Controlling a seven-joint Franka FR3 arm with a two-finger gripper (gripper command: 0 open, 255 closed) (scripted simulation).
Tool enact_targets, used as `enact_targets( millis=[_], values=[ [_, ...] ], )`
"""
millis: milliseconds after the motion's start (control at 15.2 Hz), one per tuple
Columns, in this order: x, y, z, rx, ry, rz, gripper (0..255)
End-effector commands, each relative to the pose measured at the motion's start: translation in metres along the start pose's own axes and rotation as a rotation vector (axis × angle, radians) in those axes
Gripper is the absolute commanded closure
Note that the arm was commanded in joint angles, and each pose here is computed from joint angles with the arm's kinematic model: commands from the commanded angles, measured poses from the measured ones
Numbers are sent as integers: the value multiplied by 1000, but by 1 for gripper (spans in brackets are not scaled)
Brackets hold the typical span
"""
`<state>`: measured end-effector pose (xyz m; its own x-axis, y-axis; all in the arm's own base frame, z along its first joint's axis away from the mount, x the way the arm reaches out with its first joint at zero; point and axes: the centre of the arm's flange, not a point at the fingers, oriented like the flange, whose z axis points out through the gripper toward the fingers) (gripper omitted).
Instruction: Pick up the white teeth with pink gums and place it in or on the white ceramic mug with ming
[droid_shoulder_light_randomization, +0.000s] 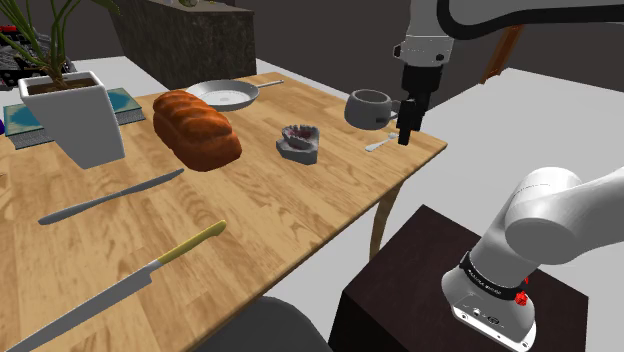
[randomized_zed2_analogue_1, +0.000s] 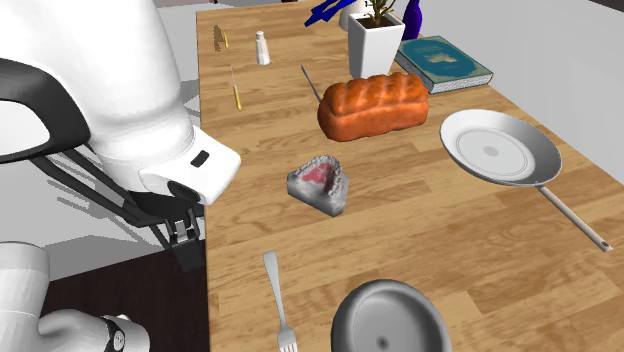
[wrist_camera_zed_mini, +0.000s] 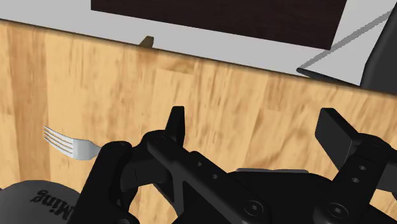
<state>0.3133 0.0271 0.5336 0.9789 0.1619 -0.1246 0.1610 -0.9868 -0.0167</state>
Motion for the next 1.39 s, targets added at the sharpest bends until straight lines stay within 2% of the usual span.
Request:
enact_targets(
  millis=[0,1320],
  values=[
    [0,0,0,0,0,0,0],
    [229,-125,-13,-152,100,50,0]
  ],
)
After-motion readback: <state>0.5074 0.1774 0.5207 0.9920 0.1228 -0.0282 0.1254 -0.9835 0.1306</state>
